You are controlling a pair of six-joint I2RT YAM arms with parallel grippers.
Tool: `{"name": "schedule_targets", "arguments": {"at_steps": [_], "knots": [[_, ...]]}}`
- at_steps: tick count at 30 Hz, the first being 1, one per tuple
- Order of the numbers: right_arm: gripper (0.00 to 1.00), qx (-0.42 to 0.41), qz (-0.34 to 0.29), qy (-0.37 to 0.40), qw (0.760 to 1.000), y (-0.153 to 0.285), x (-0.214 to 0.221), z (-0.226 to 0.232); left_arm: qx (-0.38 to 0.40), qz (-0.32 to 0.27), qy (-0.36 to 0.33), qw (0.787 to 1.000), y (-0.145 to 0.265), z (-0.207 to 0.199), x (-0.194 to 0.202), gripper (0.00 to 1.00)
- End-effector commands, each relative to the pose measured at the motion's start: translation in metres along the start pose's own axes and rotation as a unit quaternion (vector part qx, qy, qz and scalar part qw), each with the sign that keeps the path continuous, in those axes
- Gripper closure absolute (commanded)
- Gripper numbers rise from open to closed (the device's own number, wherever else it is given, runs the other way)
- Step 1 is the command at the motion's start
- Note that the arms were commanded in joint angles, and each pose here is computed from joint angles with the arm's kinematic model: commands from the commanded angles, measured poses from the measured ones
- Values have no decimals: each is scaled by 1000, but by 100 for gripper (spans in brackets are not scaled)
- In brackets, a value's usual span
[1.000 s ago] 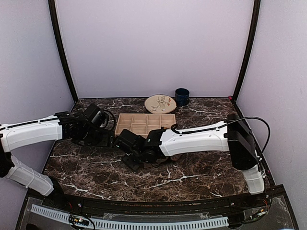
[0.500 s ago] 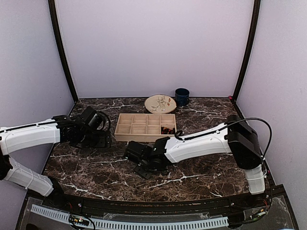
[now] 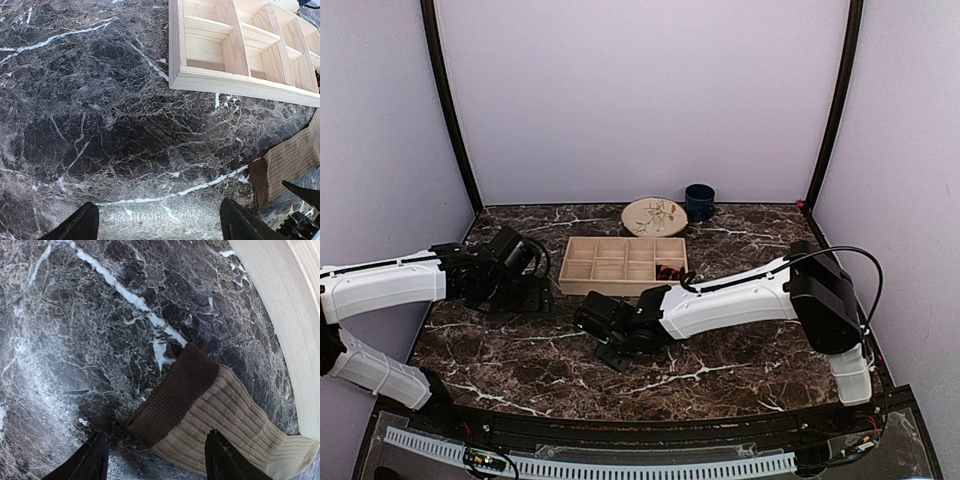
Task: Roll the socks
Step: Pick up the sock from the center of the board.
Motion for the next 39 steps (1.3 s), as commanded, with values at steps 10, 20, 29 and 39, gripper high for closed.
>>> {"name": "schedule_targets", "arguments": {"at_steps": [10,20,29,39], "knots": [[37,0,14,9,1000,-22,-4,-6,-13,9,6,1000,-2,10,7,14],[51,-11,50,-11,999,-30,10,-12,-18,12,6,1000,-4,12,9,14],[71,-25,62,-23,997,-36,7,-14,-18,17,1,1000,-6,12,10,14],[90,-47,66,-50,995,-33,8,-15,-13,20,-8,1000,-9,11,12,14]]}}
Point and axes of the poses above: each gripper's point midway between its finger pads, its own y axis back along the fingers, its own z axis along the line the jaws close on, x = y × z, the point moved 9 cm from there along y, back along the fingers, and after that the axes turned 1 degree about y, right-handed, at the moved point
